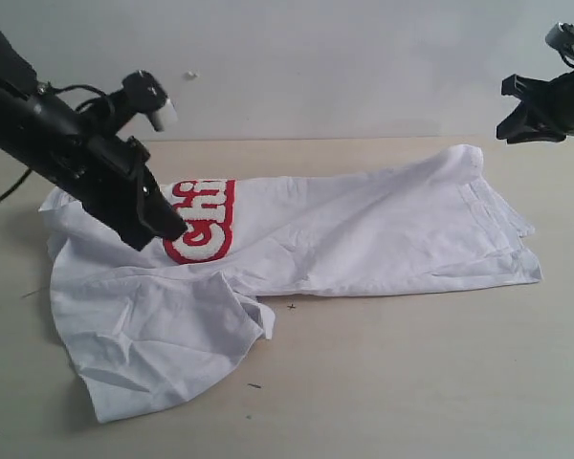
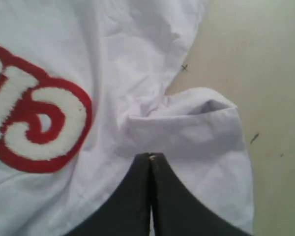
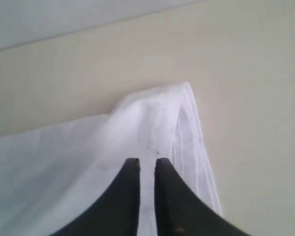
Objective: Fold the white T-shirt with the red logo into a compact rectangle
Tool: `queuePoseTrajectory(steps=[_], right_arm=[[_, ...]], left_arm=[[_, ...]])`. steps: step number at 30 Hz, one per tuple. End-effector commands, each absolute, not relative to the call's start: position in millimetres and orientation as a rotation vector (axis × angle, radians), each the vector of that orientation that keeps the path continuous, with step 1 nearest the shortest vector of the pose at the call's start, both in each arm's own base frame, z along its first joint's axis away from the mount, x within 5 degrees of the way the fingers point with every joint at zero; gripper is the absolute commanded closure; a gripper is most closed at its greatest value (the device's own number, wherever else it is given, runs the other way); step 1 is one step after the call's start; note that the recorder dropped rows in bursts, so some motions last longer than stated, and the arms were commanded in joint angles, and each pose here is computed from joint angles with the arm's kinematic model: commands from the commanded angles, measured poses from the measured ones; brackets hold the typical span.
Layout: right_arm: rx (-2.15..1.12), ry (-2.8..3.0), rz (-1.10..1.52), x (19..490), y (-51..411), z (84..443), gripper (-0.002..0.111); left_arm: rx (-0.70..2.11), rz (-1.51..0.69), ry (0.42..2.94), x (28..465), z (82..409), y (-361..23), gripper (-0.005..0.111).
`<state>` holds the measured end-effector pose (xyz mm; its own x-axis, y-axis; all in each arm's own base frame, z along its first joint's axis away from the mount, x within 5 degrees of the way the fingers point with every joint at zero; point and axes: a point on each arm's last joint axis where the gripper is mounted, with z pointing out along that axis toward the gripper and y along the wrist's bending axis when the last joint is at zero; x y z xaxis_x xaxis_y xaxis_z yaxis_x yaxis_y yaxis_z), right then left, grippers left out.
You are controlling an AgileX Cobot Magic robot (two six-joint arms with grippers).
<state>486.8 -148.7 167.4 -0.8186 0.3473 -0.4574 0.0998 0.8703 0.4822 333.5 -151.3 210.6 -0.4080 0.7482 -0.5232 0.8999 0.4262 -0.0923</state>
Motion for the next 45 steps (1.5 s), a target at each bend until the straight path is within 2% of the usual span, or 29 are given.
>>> queuePoseTrajectory(steps=[1, 6, 11, 14, 16, 24, 32, 37, 41, 45], right_arm=[[0.221, 2.563, 0.634, 479.2, -140.1, 168.5, 0.108], [0.114, 2.665, 0.667, 465.8, -119.5, 147.1, 0.108], [0.104, 2.617, 0.569, 451.4, -119.8, 165.3, 0.108], [0.076, 2.637, 0.531, 438.7, -119.1, 176.4, 0.108], [0.055, 2.693, 0.506, 427.7, -117.8, 171.3, 0.108], [0.071, 2.879, 0.543, 390.6, -75.4, 112.6, 0.108], [-0.05, 3.002, 0.567, 361.7, -30.9, 87.0, 0.108], [-0.079, 2.919, 0.527, 364.5, -29.7, 114.4, 0.108], [-0.075, 2.721, 0.316, 370.7, -38.3, 166.0, 0.108], [0.098, 2.558, 0.148, 367.7, -58.9, 210.8, 0.106]], left_arm=[[1.39, -0.348, 2.433, 333.6, 162.1, -152.9, 0.107], [1.316, -0.264, 2.576, 342.6, 124.3, -150.8, 0.107], [1.325, -0.17, 2.705, 342.9, 92.1, -143.1, 0.107], [1.27, -0.129, 2.725, 349.1, 97.0, -135.6, 0.107], [1.224, -0.13, 2.733, 352.5, 103.5, -130.9, 0.107], [1.039, -0.212, 2.782, 356.9, 126.6, -108.6, 0.107], [1.02, -0.24, 2.758, 354.5, 145.3, -106.6, 0.107], [1.033, -0.259, 2.766, 349.7, 153.2, -105.7, 0.107], [1.044, -0.252, 2.779, 344.2, 145.9, -100.7, 0.107], [1.045, -0.251, 2.774, 344.4, 145.7, -98.0, 0.107]])
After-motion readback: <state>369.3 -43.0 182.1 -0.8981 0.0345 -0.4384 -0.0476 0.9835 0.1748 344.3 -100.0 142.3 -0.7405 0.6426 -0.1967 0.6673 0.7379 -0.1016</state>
